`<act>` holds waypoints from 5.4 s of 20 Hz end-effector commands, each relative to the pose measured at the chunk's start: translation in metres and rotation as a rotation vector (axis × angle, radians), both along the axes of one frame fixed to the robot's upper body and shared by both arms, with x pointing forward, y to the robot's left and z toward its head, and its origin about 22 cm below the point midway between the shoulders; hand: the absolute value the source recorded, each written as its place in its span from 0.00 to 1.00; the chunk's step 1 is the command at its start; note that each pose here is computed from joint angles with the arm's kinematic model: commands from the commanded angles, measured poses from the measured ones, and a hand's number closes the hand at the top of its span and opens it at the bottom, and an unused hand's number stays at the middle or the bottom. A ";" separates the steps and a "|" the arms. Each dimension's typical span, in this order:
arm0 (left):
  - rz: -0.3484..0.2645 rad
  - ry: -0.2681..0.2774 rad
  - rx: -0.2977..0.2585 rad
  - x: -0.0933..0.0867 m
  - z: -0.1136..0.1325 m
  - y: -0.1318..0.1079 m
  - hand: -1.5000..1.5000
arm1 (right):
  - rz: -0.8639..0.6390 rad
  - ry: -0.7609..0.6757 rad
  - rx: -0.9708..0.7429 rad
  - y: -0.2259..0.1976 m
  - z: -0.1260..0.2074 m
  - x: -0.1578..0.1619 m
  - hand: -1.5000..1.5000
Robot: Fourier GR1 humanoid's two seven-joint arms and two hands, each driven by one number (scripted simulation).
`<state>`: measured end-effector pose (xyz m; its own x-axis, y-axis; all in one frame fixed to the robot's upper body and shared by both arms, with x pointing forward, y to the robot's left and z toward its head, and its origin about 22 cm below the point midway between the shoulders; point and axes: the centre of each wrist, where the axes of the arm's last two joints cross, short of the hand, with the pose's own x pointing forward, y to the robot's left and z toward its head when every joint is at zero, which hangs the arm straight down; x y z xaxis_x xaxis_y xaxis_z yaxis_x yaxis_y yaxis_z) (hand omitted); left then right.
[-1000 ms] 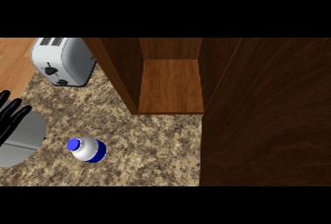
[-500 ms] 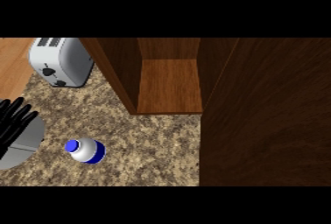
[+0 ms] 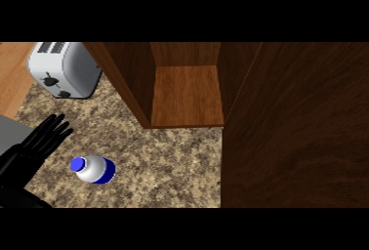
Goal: Pick up the bottled water, place it into the cabinet and close the cabinet
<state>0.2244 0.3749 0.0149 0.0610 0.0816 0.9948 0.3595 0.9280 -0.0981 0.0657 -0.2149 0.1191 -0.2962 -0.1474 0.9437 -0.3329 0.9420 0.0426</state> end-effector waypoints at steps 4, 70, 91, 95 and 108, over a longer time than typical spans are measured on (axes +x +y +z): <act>0.001 0.060 -0.027 0.020 -0.061 -0.024 0.00 | -0.019 -0.060 -0.034 -0.001 0.041 -0.023 0.00; 0.280 -0.218 0.005 0.097 -0.030 -0.286 1.00 | -0.044 -0.040 -0.007 -0.019 0.015 -0.047 0.00; 0.592 -0.194 0.344 0.184 0.008 -0.295 1.00 | -0.033 -0.051 -0.015 -0.024 0.002 -0.047 0.00; 0.694 -0.238 0.539 0.192 -0.003 -0.270 0.00 | -0.021 -0.055 -0.007 -0.027 -0.010 -0.046 0.00; 0.703 -0.380 0.268 0.207 0.039 -0.291 0.00 | 0.009 -0.076 -0.012 -0.036 -0.002 -0.046 0.00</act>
<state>0.4278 0.0969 0.0356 -0.1476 -0.3824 0.9121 -0.3476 0.8834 0.3141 0.0183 -0.2508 0.1050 -0.3466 -0.0800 0.9346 -0.3439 0.9378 -0.0473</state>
